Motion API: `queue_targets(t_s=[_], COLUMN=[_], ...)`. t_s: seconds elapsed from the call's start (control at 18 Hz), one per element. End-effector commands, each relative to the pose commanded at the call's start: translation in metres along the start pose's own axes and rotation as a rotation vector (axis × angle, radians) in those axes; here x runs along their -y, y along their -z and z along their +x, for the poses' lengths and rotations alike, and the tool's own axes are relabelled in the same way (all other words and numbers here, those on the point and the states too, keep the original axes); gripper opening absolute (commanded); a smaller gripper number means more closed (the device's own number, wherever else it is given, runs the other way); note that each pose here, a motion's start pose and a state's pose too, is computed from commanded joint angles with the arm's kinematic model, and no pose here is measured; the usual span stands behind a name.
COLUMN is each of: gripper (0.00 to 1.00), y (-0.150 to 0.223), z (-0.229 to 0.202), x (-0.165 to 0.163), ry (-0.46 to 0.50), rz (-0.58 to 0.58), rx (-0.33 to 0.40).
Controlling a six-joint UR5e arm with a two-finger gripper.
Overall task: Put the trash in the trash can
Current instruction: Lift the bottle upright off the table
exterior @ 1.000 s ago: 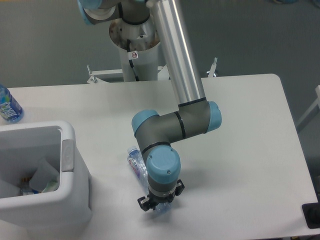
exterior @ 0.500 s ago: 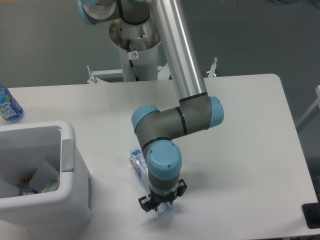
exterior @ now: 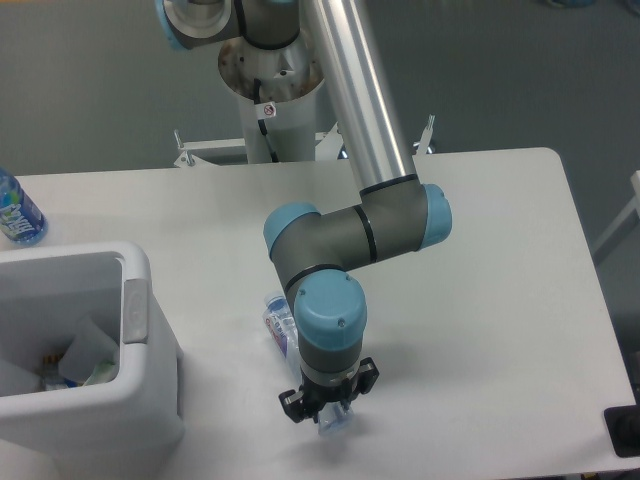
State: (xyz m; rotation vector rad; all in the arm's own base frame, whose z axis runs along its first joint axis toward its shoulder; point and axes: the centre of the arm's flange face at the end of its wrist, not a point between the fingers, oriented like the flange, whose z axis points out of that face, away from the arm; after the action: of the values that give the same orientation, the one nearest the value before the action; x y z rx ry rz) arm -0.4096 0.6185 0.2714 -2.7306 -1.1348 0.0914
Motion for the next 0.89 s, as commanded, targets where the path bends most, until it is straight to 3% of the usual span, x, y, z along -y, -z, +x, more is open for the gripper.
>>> queue_targets(t_s=[0.11, 0.39, 0.56, 0.72, 0.89], gripper=[0.47, 0.47, 0.48, 0.47, 0.47], y=[0.042, 0.152, 0.204, 0.255, 0.275], z=[-0.002, -0.026, -0.036, -0.047, -0.041], x=[0.012, 0.051, 0.054, 0.048, 0.042], ry=[-0.022, 0.053, 0.098, 0.152, 0.144], rz=[0.075, 0.313, 0.406, 0.509, 0.534], rx=[0.003, -0.013, -0.044, -0.127, -0.138])
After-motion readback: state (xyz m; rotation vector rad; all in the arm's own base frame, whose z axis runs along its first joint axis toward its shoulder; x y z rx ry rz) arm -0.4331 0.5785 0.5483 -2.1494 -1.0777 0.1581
